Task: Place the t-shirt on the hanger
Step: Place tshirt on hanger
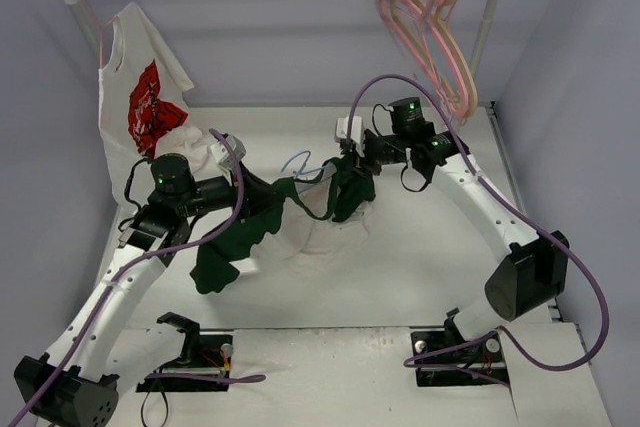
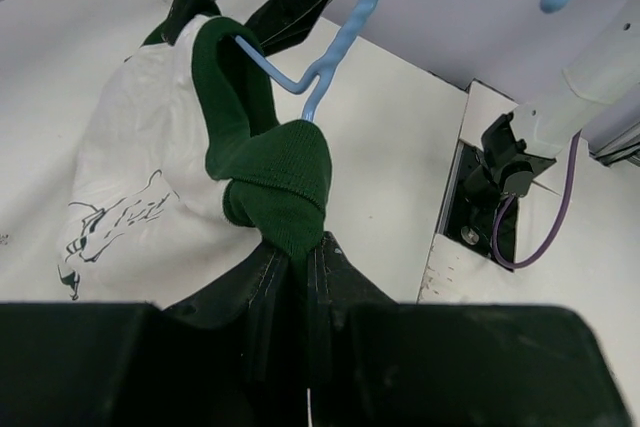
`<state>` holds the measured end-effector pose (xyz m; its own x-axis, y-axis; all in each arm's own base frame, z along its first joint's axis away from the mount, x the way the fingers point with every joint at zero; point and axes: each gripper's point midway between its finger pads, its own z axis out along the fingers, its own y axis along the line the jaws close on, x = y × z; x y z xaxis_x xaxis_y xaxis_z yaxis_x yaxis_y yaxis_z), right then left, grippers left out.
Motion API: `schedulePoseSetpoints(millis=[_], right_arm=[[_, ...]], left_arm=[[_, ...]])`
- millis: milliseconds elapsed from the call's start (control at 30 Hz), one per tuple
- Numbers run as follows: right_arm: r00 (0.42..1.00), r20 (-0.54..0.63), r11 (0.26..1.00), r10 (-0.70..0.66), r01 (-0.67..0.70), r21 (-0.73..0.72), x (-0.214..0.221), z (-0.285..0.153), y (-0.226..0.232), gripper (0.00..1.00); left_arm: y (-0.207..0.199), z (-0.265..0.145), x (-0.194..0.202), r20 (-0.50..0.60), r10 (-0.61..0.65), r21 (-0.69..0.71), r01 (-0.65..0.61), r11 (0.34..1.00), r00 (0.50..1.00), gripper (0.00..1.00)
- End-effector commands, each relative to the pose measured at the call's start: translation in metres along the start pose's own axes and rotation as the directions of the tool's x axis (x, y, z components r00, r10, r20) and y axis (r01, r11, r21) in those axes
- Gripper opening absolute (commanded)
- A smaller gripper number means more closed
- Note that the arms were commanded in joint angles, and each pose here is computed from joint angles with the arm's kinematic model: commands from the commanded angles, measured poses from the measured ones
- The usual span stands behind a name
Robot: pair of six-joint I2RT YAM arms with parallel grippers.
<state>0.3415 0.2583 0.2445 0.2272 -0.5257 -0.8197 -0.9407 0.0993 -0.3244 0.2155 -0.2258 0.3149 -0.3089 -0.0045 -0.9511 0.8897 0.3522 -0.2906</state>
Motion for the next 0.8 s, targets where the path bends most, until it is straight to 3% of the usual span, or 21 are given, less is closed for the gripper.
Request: schedulePoseSetpoints(millis=[0,167,333,367,467,767], right_arm=[[0.999,0.048,0.999,-0.022,0.024,-0.045,-0.012,0.003,0.007,0.38],[0.997,0.066,0.999,-0.049,0.050,-0.018,-0.021,-0.005,0.005,0.00],[0.991,0.119,0.997,-0.068,0.063,0.047,-0.040,-0.033,0.000,0.00],[0.989,0.130,0.996,-0.068,0.060,0.066,-0.040,-0.037,-0.003,0.00],[0.987,0.153,0.994,-0.047,0.032,0.102,-0.044,-0.057,-0.009,0.00],[0.981,0.192,0.995,0.015,-0.033,0.092,-0.059,-0.075,-0.006,0.00]], left_arm=[[-0.023,-0.004,-0.043,0.096,0.149,0.078,-0.157,0.985,0.984,0.00],[-0.022,-0.004,-0.035,0.060,0.137,0.082,-0.142,0.987,0.989,0.00],[0.007,-0.010,-0.026,0.010,0.166,-0.090,-0.164,0.982,0.986,0.00],[0.010,-0.012,-0.026,0.008,0.177,-0.112,-0.175,0.978,0.984,0.11],[0.028,-0.018,-0.023,-0.023,0.185,-0.215,-0.186,0.959,0.982,0.23],[0.087,-0.051,-0.018,-0.085,0.149,-0.535,-0.172,0.828,0.985,0.24]])
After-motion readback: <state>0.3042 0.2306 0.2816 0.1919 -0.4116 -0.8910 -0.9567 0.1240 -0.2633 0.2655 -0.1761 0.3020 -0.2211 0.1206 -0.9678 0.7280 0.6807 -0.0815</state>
